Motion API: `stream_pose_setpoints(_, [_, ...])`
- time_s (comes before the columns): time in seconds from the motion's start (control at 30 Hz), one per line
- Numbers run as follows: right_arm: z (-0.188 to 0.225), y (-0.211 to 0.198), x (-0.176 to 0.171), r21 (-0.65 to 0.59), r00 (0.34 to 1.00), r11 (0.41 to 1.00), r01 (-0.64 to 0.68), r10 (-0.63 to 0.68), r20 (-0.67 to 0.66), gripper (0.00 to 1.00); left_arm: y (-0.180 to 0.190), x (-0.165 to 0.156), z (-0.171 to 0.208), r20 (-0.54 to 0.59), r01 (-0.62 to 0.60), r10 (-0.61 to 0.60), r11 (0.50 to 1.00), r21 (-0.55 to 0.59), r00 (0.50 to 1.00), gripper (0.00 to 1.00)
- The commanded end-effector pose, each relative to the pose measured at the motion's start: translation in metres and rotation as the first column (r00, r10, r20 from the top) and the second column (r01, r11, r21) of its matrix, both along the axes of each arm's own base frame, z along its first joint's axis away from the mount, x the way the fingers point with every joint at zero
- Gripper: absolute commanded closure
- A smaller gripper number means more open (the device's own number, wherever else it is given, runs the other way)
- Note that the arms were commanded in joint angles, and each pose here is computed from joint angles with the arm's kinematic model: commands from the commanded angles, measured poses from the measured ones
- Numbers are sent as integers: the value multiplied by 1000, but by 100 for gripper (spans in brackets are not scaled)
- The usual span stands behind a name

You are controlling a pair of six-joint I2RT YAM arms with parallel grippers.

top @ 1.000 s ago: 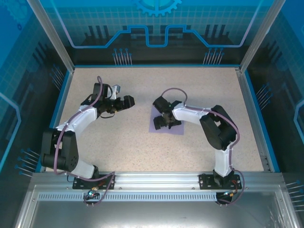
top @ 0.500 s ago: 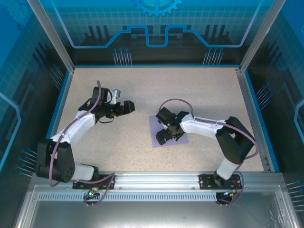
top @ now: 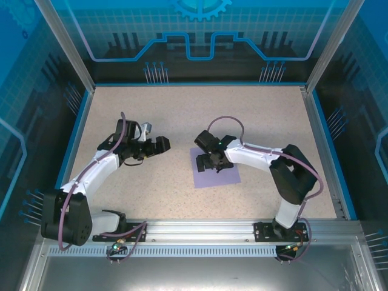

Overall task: Fold a paper plane with a square sheet of paper (pick it up from the middle)
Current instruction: First fold in half a square sheet of paper at the center of the table.

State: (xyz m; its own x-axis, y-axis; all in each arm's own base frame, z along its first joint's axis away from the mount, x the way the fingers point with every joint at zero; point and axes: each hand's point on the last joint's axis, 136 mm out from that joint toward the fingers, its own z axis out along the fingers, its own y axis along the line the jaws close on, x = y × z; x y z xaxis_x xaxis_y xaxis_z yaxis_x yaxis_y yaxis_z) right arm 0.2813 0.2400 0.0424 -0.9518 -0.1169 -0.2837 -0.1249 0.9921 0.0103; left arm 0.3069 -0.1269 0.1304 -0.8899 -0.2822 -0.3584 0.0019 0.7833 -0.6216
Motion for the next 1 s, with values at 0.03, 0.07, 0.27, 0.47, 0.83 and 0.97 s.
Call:
stream_pose_setpoints(0.03, [-4,-7,19,-53,999,998,15,-14,29,4,-4,-7,0,-15,11,-11,1000,-20,1000,1])
stream_pose_setpoints(0.07, [-8,-8,20,-52,1000,999,8,-8,16,4,-3,-7,0,-15,9,-9,1000,-19,1000,1])
stream_pose_setpoints(0.27, [-27,-4,21,-48,999,998,-37,36,-22,3,-3,-6,0,-10,7,-7,1000,-17,1000,1])
stream_pose_setpoints(0.47, [-44,-4,19,-46,998,999,-29,27,-52,4,-4,-5,-1,-19,9,-10,1000,-19,1000,1])
stream_pose_setpoints(0.83, [-66,-12,8,-78,995,997,2,-10,-99,12,-6,-4,-5,-33,16,-17,1000,-26,999,1])
stream_pose_setpoints(0.97, [-63,-10,10,-72,996,997,8,-14,-85,16,-6,-4,-5,-36,18,-19,999,-29,999,1])
